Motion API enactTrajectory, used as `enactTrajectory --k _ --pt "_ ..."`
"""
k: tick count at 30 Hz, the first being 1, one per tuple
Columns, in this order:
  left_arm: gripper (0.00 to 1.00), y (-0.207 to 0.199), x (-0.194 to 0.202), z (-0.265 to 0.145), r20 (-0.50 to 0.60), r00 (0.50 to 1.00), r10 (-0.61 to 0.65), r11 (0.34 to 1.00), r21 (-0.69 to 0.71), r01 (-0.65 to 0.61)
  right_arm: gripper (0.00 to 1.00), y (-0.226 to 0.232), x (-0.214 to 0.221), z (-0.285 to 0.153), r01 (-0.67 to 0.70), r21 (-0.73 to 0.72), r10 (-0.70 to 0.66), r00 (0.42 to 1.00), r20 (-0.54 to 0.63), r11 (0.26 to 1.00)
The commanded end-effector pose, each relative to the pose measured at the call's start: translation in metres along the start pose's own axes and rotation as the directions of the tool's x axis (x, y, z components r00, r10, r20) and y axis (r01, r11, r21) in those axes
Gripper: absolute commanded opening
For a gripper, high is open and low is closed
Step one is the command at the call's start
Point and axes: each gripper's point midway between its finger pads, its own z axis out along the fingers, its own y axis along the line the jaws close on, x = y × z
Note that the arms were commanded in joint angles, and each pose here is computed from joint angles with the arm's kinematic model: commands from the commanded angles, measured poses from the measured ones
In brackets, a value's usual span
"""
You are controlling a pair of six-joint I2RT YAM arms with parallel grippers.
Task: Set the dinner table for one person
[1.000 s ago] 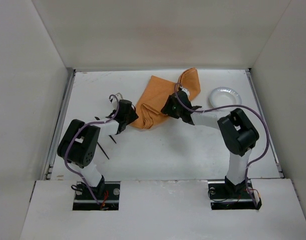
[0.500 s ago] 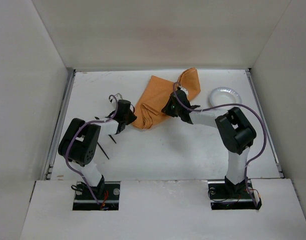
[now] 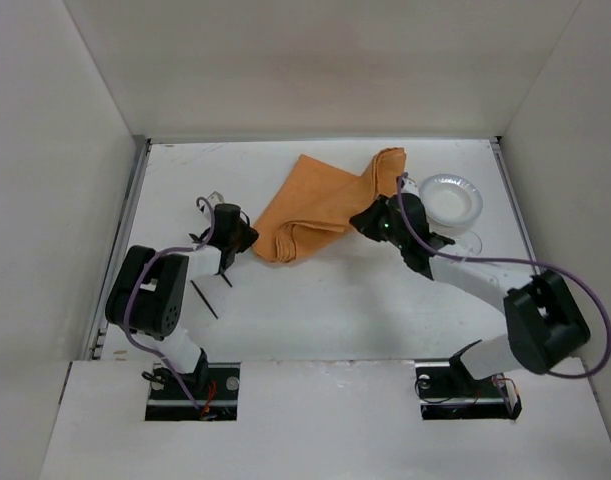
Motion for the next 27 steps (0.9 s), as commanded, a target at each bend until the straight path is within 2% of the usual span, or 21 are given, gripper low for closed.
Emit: enactTrajectory --k 1,10,14,19,27 --pt "0.05 -0.005 -0.017 -0.011 0.056 0.997 -0.058 0.998 0.036 0.056 0.13 -0.018 -0.012 -0.028 -0.014 0.007 0.013 0.997 0.076 1.0" --pt "0.05 0.021 -0.037 -0.042 0.153 0.977 -0.146 0.989 0.03 0.143 0.13 -0.082 0.042 -0.093 -0.041 0.128 0.043 0.999 -0.014 0.991" --pt "0.05 0.034 -0.038 -0.063 0.201 0.967 -0.156 0.988 0.021 0.155 0.13 -0.108 0.045 -0.109 -0.086 0.204 0.087 0.996 0.008 0.975" --pt "0.05 0.048 -0.033 -0.086 0.228 0.962 -0.152 0.988 0.014 0.153 0.13 -0.135 0.032 -0.113 -0.126 0.283 0.114 0.992 0.059 0.951" --pt "0.05 0.066 -0.011 -0.11 0.207 0.971 -0.12 0.992 -0.002 0.124 0.13 -0.148 0.029 -0.091 -0.103 0.359 0.095 0.995 0.039 0.928"
